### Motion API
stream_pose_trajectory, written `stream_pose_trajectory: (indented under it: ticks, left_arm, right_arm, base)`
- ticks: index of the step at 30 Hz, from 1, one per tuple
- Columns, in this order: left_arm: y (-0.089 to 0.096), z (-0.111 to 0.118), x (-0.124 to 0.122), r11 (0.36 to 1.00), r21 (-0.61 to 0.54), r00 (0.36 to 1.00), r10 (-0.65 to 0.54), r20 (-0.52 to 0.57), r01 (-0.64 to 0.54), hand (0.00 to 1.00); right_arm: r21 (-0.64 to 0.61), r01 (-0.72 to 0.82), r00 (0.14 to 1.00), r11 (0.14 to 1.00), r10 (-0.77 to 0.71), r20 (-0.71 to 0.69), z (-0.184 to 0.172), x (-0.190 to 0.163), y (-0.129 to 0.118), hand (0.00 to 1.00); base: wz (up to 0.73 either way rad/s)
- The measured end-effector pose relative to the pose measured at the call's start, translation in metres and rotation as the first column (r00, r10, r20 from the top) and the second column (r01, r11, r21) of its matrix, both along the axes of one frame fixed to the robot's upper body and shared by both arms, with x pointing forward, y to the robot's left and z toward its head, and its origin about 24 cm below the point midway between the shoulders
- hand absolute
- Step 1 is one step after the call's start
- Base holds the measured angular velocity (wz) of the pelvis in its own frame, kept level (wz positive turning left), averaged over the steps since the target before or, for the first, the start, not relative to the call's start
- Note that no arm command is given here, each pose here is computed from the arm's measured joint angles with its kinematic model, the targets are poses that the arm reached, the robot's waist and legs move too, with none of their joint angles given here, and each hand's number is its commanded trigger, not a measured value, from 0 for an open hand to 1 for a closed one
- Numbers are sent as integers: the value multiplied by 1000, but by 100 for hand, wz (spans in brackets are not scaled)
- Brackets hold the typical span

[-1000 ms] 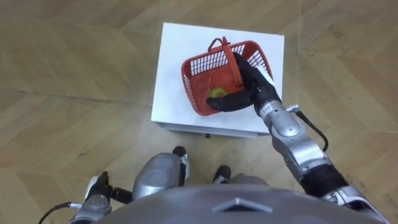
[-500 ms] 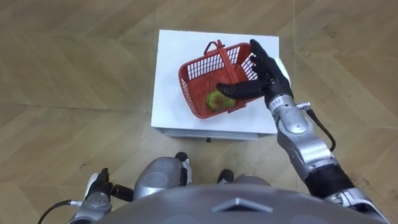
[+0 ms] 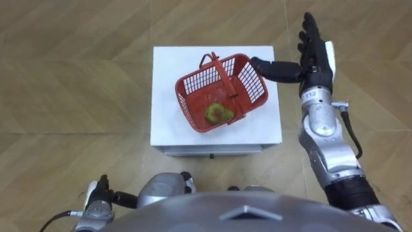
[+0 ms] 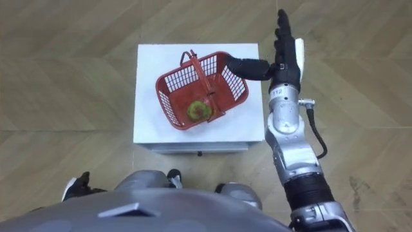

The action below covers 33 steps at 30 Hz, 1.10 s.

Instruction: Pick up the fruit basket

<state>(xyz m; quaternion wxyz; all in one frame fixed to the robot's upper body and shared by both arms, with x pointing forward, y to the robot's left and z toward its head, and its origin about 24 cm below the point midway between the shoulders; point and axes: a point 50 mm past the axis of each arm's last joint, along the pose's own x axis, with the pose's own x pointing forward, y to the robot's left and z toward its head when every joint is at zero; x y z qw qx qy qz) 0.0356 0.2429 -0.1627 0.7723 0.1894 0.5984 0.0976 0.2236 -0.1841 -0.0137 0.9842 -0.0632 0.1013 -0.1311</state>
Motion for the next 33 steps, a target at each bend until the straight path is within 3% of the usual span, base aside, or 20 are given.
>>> stream_pose_trajectory:
  ticks: [10, 15, 18, 21, 23, 26, 33]
  left_arm:
    - [-1, 2, -3, 1000, 2, 1000, 23, 17, -23, 0]
    - [-2, 3, -8, 996, -3, 996, 84, 29, -84, 0]
    - [1, 3, -15, 994, 5, 994, 109, 14, -110, 0]
    - [3, 3, -23, 997, 22, 997, 80, -20, -80, 0]
    - [5, 2, -30, 998, 39, 996, 48, -81, -45, 0]
    - [6, 1, -34, 1000, 30, 990, 7, -139, -3, 0]
    - [2, 0, -38, 1000, -10, 981, 0, -195, -2, 0]
  right_arm:
    - [-48, 274, 961, 960, -276, -26, -7, -21, -38, 0]
    - [-134, 349, 901, 928, -371, -225, -50, -49, -62, 0]
    - [-197, 333, 820, 922, -387, -422, -86, -82, -71, 0]
    - [-244, 270, 667, 931, -364, -650, -121, -130, -77, 0]
    - [-243, 246, 511, 938, -338, -790, -138, -169, -79, 0]
    - [-243, 198, 347, 950, -299, -889, -147, -208, -79, 0]
    - [-169, 103, 163, 980, -184, -969, -151, -240, -75, 0]
  base:
    - [2]
    - [1]
    - [10]
    - [6]
    - [6]
    - [8]
    - [11]
